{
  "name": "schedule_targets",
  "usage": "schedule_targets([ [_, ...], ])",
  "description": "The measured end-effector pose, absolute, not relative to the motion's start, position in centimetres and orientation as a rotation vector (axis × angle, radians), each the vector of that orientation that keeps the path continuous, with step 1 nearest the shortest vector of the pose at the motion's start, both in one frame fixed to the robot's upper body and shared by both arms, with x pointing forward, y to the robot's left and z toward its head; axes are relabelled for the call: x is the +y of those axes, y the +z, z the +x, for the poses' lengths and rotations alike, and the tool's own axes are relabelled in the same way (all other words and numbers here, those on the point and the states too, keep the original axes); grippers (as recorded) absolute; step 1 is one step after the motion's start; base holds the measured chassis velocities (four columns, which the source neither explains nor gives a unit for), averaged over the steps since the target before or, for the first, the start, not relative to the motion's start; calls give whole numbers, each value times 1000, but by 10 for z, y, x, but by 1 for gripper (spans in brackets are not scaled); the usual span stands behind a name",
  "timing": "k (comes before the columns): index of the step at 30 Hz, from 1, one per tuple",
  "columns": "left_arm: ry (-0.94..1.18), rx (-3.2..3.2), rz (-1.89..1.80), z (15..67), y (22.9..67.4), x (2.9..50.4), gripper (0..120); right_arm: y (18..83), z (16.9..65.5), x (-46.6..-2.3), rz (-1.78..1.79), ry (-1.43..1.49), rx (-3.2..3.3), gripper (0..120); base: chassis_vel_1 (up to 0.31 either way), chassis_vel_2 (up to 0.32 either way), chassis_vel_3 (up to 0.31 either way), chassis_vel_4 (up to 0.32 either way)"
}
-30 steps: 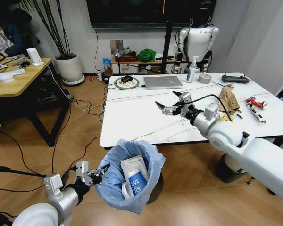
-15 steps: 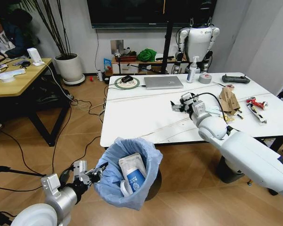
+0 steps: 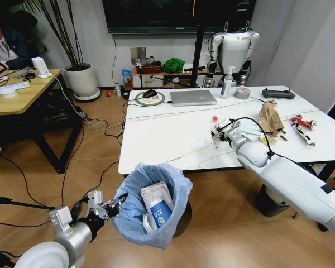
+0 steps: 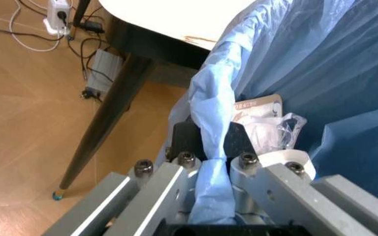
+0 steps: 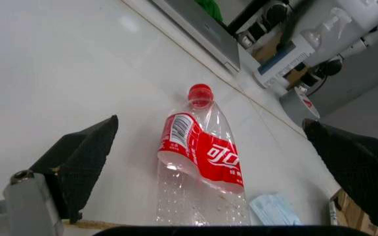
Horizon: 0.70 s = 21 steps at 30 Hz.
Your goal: Pick up the trash bin and place the trash from the table into it.
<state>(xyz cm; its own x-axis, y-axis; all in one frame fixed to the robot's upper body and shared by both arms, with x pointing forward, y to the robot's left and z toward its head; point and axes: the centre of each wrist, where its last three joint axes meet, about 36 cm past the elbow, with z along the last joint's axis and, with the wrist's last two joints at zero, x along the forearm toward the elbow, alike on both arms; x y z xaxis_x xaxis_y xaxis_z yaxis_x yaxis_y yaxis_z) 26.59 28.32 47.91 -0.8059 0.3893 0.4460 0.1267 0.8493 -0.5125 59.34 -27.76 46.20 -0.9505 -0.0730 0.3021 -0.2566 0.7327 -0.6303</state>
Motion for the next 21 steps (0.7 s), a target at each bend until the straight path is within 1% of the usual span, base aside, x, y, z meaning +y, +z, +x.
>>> schedule_targets([
  [21,635,-2473,-373,266,479,284,0,439,599,-294,146,1183,-2577,100,0,0,0,0],
])
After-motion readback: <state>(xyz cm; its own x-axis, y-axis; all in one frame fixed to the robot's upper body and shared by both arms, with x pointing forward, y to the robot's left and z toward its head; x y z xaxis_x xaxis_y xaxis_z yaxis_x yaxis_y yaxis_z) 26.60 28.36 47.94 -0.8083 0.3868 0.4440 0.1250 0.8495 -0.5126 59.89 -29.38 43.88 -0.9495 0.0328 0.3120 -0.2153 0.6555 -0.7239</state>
